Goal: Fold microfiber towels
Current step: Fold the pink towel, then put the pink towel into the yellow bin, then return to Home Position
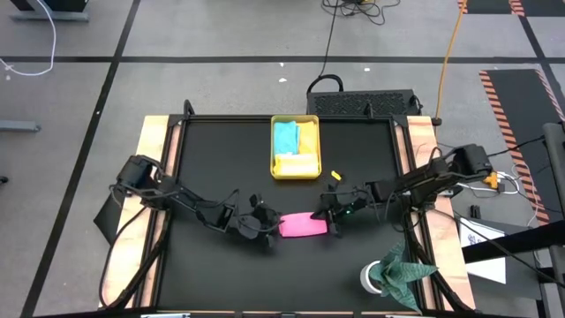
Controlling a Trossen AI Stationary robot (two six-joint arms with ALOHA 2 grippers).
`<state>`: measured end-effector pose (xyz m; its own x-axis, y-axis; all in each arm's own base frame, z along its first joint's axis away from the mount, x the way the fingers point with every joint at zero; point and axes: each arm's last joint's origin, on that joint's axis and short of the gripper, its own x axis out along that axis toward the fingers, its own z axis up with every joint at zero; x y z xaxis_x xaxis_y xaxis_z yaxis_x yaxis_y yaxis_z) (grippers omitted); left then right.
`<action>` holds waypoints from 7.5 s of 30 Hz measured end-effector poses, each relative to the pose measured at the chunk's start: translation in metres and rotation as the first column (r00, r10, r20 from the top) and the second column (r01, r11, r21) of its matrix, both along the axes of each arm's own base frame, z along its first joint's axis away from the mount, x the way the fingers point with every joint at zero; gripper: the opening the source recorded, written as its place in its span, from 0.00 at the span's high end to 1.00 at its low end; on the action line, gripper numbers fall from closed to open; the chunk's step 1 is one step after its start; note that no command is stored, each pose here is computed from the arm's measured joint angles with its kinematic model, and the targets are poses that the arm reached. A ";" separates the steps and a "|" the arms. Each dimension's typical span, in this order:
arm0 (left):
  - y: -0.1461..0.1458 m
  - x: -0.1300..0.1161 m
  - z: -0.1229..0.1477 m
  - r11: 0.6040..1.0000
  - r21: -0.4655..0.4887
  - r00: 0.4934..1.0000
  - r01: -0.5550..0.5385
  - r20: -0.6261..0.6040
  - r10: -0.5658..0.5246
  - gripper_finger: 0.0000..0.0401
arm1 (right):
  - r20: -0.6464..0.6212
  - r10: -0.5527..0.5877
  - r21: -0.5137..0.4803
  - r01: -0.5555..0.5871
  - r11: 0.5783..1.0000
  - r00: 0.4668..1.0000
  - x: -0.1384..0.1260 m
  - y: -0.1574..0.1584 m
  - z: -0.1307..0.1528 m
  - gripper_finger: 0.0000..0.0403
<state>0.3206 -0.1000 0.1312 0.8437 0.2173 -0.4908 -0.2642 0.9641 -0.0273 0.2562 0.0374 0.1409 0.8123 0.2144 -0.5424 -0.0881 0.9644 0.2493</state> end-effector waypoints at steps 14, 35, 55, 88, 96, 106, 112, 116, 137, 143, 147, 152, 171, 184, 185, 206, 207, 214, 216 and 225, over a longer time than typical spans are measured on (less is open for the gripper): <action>0.021 0.016 -0.008 0.996 -0.025 0.995 0.088 0.047 -0.086 0.70 | 0.132 0.154 -0.197 -0.126 0.972 0.979 0.002 0.043 0.001 0.68; 0.029 0.017 -0.029 0.992 -0.087 0.994 0.095 -0.040 -0.099 0.70 | -0.160 0.173 -0.744 -0.233 0.626 0.972 0.045 0.087 -0.032 0.38; 0.027 0.017 -0.021 0.990 -0.071 0.992 0.124 -0.009 -0.125 0.70 | -0.236 0.157 -0.717 -0.281 0.638 0.959 0.045 0.070 -0.035 0.81; -0.013 -0.064 0.047 0.976 0.115 0.972 -0.187 -0.122 0.200 0.70 | 0.188 -0.364 -0.792 0.360 0.493 0.912 0.044 -0.137 0.066 0.98; -0.012 -0.064 0.046 0.975 0.117 0.971 -0.190 -0.122 0.204 0.70 | 0.064 -0.312 -0.739 0.255 0.624 0.948 0.058 -0.134 0.023 0.98; -0.012 -0.064 0.046 0.975 0.115 0.971 -0.191 -0.121 0.205 0.70 | 0.001 -0.260 -0.714 0.183 0.676 0.965 0.060 -0.117 0.016 0.97; -0.012 -0.064 0.046 0.975 0.116 0.971 -0.191 -0.121 0.205 0.70 | -0.013 -0.198 -0.626 0.147 0.766 0.980 0.059 -0.115 0.014 0.87; -0.012 -0.064 0.046 0.975 0.116 0.971 -0.191 -0.121 0.204 0.70 | -0.024 -0.169 -0.607 0.120 0.785 0.985 0.059 -0.114 0.013 0.77; -0.012 -0.064 0.047 0.975 0.113 0.972 -0.191 -0.116 0.204 0.70 | 0.099 -0.103 -0.337 0.131 0.932 0.990 0.042 -0.104 0.060 0.54; -0.010 -0.062 0.047 0.972 0.116 0.970 -0.205 -0.109 0.217 0.70 | 0.224 -0.197 -0.263 0.253 0.931 0.955 0.052 -0.123 0.059 0.76; -0.008 -0.061 0.047 0.970 0.115 0.968 -0.215 -0.107 0.227 0.70 | 0.236 -0.210 -0.238 0.266 0.934 0.949 0.061 -0.137 0.039 0.95; -0.005 -0.061 0.047 0.968 0.116 0.966 -0.221 -0.109 0.234 0.70 | 0.146 -0.247 -0.194 0.272 0.942 0.958 0.080 -0.153 0.010 0.97; -0.006 -0.061 0.047 0.970 0.109 0.967 -0.215 -0.118 0.228 0.70 | -0.005 -0.277 -0.164 0.272 0.948 0.961 0.082 -0.158 0.044 1.00; -0.006 -0.061 0.047 0.971 0.105 0.967 -0.216 -0.115 0.228 0.70 | -0.110 -0.416 -0.201 0.390 0.899 0.903 0.029 -0.154 -0.002 1.00; -0.006 -0.061 0.047 0.971 0.104 0.967 -0.217 -0.113 0.228 0.70 | -0.091 -0.416 -0.199 0.393 0.898 0.905 0.029 -0.155 -0.005 1.00; -0.015 -0.057 0.050 0.975 0.105 0.979 -0.195 -0.046 0.200 0.70 | 0.160 -0.191 -0.209 0.222 0.952 0.969 -0.024 -0.077 0.111 1.00; -0.016 -0.056 0.051 0.976 0.105 0.980 -0.189 -0.037 0.194 0.70 | 0.151 -0.168 -0.209 0.198 0.958 0.974 -0.031 -0.070 0.116 1.00; -0.019 -0.056 0.053 0.979 0.111 0.984 -0.170 -0.023 0.174 0.70 | 0.215 -0.091 -0.147 0.124 0.981 0.972 -0.085 -0.041 0.098 1.00; -0.019 -0.055 0.053 0.980 0.106 0.985 -0.171 -0.016 0.173 0.70 | 0.244 -0.095 -0.100 0.123 0.987 0.965 -0.098 -0.037 0.077 1.00; -0.016 -0.054 0.057 0.954 0.195 0.973 -0.229 0.036 0.226 0.70 | 0.413 -0.121 -0.007 0.136 0.991 0.903 -0.130 -0.035 0.015 1.00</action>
<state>0.2668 -0.1163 0.1879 0.7669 0.4952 -0.4082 -0.4779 0.8652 0.1517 0.1258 0.0028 0.1559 0.9839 0.0798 -0.1598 -0.0498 0.9818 0.1834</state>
